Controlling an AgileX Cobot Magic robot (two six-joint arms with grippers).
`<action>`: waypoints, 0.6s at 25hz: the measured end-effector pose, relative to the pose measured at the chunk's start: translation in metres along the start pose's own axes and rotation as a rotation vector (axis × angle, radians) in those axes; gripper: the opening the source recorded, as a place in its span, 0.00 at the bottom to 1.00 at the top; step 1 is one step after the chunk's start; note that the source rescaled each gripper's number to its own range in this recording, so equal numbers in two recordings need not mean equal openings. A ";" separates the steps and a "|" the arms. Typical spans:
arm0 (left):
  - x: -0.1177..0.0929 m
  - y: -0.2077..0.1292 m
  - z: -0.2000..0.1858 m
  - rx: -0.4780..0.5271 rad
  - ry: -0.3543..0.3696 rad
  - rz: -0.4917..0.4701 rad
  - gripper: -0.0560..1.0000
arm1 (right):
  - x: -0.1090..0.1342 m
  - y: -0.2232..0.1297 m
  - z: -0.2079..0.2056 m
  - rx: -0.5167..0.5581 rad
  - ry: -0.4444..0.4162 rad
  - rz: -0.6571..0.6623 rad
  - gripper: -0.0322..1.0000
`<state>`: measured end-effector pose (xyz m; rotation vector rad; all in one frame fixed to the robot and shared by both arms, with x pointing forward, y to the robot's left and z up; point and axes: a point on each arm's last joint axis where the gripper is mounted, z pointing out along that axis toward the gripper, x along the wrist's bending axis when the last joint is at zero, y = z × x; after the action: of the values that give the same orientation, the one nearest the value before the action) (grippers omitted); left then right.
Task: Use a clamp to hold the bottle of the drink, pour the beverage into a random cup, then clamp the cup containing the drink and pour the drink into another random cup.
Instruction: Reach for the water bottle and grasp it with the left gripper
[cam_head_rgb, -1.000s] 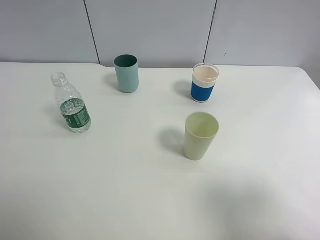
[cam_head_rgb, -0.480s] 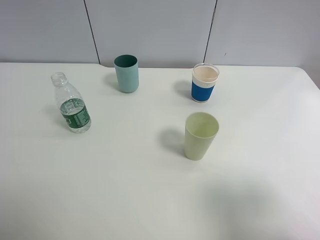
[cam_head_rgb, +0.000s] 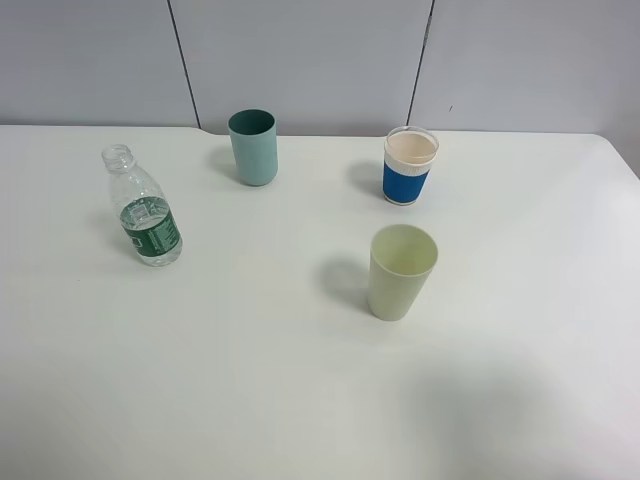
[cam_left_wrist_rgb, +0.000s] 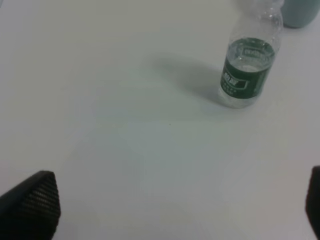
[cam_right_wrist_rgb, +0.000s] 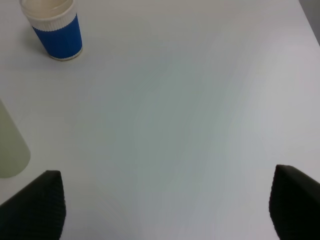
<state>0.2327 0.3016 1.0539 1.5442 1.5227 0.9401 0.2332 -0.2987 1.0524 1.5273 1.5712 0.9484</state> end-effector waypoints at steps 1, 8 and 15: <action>0.000 0.000 0.000 0.000 0.000 0.000 1.00 | 0.000 0.000 0.000 0.000 0.000 0.000 0.53; 0.000 0.000 0.000 0.000 0.000 0.000 1.00 | 0.000 0.000 0.000 0.000 0.000 0.000 0.53; 0.000 0.000 0.000 0.000 0.000 0.000 1.00 | 0.000 0.000 0.000 0.000 0.000 0.000 0.53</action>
<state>0.2327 0.3016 1.0539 1.5442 1.5227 0.9401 0.2332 -0.2987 1.0524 1.5273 1.5712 0.9484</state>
